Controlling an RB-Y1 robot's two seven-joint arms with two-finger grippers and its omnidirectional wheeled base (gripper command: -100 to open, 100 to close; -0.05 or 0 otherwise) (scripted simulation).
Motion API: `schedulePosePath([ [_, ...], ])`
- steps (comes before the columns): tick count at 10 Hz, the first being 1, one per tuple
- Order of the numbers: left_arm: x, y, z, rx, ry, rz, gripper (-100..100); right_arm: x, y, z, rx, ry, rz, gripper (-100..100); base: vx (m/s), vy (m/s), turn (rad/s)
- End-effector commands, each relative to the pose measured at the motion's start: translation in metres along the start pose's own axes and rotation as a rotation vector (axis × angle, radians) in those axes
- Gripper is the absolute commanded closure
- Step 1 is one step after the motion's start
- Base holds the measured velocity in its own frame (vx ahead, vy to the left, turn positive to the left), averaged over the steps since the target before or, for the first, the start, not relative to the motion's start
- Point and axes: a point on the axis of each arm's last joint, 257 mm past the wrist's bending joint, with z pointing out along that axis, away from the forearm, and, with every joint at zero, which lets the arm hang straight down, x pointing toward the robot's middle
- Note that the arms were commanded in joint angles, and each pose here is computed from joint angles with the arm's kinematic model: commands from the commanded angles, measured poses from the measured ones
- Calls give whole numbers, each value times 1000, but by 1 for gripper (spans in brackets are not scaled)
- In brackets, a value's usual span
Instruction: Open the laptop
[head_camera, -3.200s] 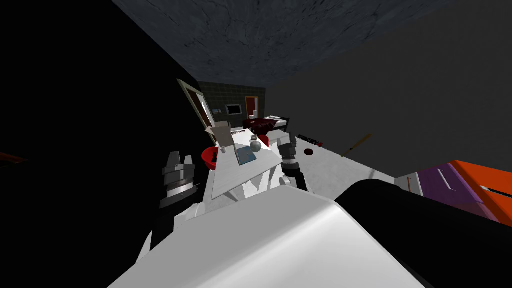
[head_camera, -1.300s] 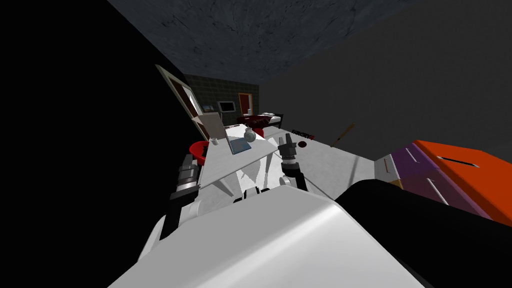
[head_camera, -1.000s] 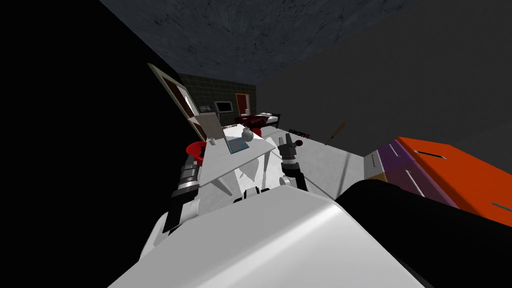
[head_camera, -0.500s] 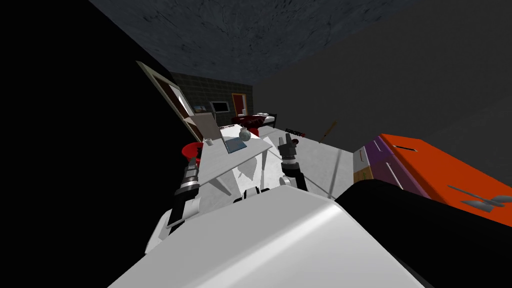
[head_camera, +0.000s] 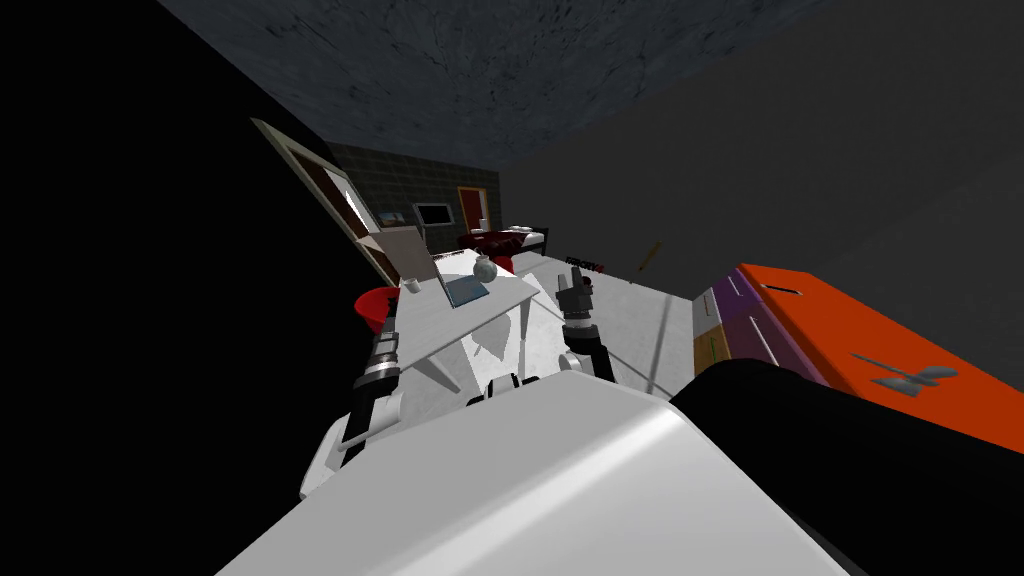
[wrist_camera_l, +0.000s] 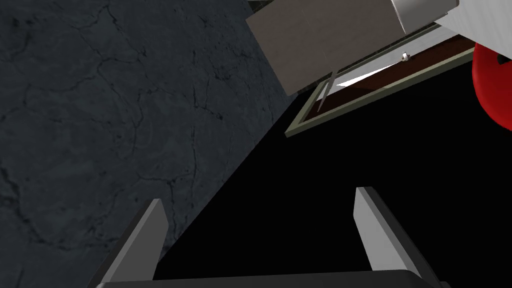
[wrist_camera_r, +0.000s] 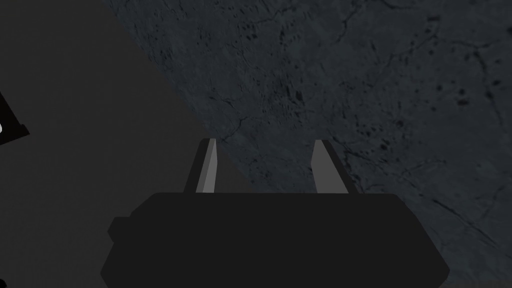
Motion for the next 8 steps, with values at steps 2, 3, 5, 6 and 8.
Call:
schedulePosePath([
  [2,3,31,7,-51,6,43,-100,0,0,0,0,0,0,0,14,-13,-123],
  [3,5,39,8,-62,8,53,-100,0,0,0,0,0,0,0,33,-21,-127],
  [5,7,46,10,-72,10,63,-100,0,0,0,0,0,0,0,41,-16,-83],
  [6,10,53,11,-80,13,72,-100,0,0,0,0,0,0,0,31,-12,-81],
  [8,14,64,13,-93,17,88,-100,0,0,0,0,0,0,0,57,-12,-128],
])
